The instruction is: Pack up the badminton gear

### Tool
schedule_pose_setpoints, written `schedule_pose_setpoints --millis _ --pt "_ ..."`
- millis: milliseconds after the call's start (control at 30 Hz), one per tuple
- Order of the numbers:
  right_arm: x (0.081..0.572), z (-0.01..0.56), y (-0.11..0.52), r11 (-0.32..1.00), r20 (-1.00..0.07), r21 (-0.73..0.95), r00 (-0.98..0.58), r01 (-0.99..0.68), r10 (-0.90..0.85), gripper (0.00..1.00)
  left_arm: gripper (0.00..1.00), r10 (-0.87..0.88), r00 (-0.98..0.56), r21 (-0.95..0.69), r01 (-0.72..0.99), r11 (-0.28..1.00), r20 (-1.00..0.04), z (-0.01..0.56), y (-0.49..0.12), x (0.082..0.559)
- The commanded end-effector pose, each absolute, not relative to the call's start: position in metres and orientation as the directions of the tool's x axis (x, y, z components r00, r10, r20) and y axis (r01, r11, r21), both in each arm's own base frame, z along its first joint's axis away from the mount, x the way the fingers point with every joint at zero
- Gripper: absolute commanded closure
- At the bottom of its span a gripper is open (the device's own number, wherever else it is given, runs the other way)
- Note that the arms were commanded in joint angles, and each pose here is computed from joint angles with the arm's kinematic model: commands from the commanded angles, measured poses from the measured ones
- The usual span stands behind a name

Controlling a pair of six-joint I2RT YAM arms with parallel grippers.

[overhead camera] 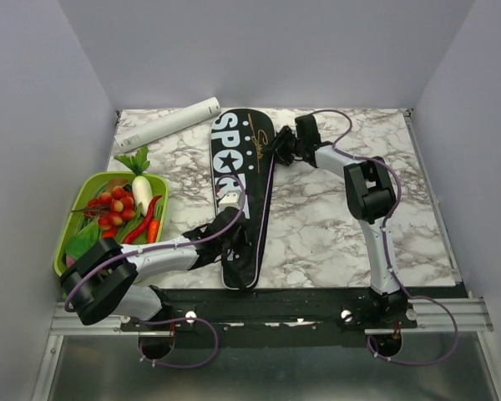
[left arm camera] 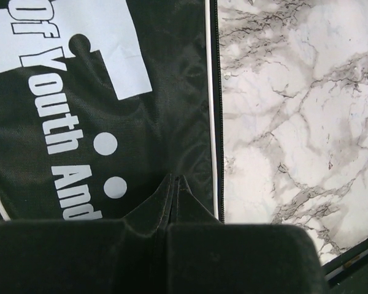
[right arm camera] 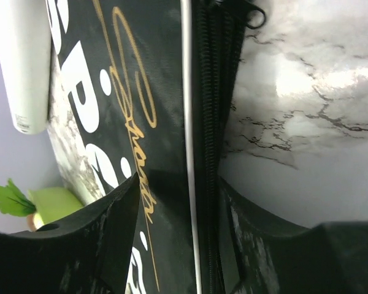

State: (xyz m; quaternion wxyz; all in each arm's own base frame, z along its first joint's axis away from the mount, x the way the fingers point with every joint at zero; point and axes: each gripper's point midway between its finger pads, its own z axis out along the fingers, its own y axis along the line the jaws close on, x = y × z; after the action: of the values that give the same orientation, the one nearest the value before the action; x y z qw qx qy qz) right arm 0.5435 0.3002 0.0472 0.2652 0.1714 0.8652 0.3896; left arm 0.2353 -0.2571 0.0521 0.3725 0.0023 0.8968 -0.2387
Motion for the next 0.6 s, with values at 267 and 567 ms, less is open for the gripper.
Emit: schedule_pose_setpoints --millis 267,567 --pt "0.540 0.044 0.293 0.469 -0.120 0.847 -0.769 0.251 0.627 1.00 1.00 0.048 -0.748 -0.458 0.455 0.764 -0.662 0.099 -0.315 0.174" --pt "0.508 0.063 0.193 0.334 -0.095 0.828 -0.474 0.451 0.875 1.00 1.00 0.039 -0.753 -0.504 0.478 0.719 -0.657 0.109 -0.344 0.157"
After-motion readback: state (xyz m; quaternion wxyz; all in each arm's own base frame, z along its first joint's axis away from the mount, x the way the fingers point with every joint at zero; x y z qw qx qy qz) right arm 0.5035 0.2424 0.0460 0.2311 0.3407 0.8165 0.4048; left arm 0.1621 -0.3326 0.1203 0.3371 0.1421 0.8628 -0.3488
